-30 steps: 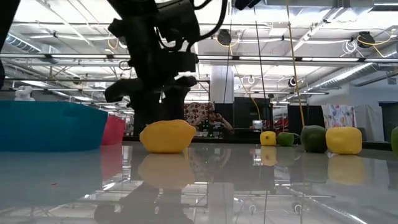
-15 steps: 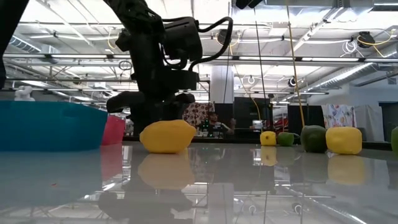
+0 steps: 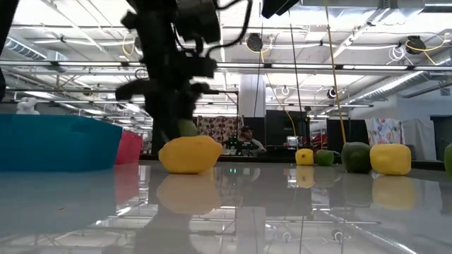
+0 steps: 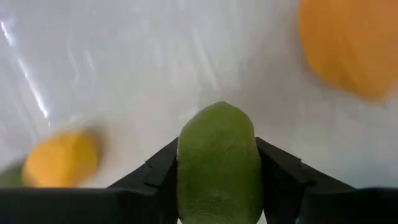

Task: Sort produce into baskets
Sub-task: Put the green lime into the blue bin

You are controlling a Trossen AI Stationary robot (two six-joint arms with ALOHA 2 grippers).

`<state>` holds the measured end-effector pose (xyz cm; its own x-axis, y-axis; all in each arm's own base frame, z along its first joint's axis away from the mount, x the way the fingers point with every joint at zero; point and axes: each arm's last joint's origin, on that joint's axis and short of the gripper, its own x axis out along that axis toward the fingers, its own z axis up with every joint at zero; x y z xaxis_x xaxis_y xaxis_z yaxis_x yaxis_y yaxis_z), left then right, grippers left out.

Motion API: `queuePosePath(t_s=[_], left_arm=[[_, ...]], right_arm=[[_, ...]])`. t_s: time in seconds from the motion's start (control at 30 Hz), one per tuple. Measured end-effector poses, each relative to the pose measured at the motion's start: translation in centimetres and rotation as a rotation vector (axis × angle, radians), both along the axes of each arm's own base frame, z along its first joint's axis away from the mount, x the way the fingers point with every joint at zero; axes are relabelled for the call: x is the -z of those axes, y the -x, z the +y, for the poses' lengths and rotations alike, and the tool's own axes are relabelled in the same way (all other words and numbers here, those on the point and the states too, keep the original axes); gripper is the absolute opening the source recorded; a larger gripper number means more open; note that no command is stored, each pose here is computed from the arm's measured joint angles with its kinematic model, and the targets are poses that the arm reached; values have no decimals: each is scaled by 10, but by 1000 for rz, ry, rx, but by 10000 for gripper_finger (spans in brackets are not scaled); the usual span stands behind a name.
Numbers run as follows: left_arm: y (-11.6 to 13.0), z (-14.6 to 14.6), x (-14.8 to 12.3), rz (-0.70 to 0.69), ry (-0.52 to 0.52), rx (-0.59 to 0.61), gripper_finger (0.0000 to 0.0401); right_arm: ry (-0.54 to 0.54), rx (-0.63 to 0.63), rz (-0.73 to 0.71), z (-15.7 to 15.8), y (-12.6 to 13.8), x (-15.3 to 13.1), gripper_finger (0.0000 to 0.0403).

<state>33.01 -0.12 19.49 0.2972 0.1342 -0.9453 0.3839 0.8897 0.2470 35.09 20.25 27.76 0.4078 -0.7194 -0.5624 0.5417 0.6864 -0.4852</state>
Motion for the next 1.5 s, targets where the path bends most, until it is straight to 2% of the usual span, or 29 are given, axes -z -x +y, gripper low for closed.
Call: queuePosePath(t_s=[0.1, 0.23, 0.4, 0.5, 0.6, 0.8, 0.93, 1.03, 1.37, 1.5], left_arm=[[19, 0, -37, -27, 40, -81, 173], [61, -5, -85, -88, 202, -193, 174], [119, -14, -117, -167, 366, -336, 175], [145, -18, -113, -186, 402, -373, 175], [160, -19, -97, -185, 415, -403, 175], [172, -18, -50, -77, 377, -461, 176], [174, -17, -30, -23, 311, -478, 176], [175, -16, -24, -3, 286, -487, 176], [172, -17, -25, -18, 315, -481, 176], [172, -17, -25, -21, 329, -527, 177]], right_arm=[[0, 4, -1, -2, -1, 0, 171], [-1, 6, -2, -2, -1, 0, 171], [-9, 6, -14, -1, -2, 0, 171], [-15, 6, -23, -1, -3, 0, 171], [-22, 6, -34, 0, -4, 0, 171], [-31, 6, -47, 0, -5, 0, 171], [-36, 7, -54, 0, -6, 0, 171], [-37, 7, -56, 1, -6, 0, 171], [-37, 4, -56, 1, -6, 0, 171], [-39, 5, -57, 1, -6, 0, 171]])
